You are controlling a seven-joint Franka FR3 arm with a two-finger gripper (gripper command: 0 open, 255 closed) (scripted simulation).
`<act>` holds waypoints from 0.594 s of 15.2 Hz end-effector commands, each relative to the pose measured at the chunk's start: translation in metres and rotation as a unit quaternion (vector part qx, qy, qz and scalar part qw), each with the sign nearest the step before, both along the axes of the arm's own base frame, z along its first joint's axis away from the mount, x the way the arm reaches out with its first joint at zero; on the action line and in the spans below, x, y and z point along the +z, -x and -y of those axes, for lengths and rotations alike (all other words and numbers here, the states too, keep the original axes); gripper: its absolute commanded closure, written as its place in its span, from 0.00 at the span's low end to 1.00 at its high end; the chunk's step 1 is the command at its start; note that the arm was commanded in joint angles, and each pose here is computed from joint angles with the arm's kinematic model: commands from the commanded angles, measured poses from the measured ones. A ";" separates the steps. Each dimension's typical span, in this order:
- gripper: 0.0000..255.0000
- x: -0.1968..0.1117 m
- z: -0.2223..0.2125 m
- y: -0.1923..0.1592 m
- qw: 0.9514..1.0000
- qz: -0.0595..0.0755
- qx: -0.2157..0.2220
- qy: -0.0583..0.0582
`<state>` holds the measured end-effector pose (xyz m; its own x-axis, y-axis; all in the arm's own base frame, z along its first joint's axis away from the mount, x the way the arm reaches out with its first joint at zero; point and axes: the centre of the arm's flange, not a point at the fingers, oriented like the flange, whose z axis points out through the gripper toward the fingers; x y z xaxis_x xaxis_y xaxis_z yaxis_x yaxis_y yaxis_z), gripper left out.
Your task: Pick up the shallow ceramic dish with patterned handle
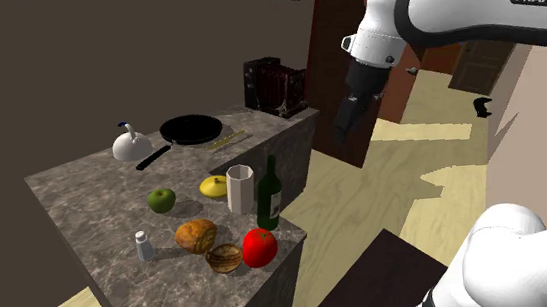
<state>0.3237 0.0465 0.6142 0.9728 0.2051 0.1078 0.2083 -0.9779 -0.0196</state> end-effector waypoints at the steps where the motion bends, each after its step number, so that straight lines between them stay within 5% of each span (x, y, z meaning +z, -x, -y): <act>1: 0.00 0.000 0.000 0.000 1.000 0.000 0.000 0.000; 9: 0.00 -0.082 -0.073 -0.019 0.999 0.028 -0.031 0.030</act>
<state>0.3376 0.1126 0.5443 0.9768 0.1597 0.1427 0.1552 -0.9870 0.0421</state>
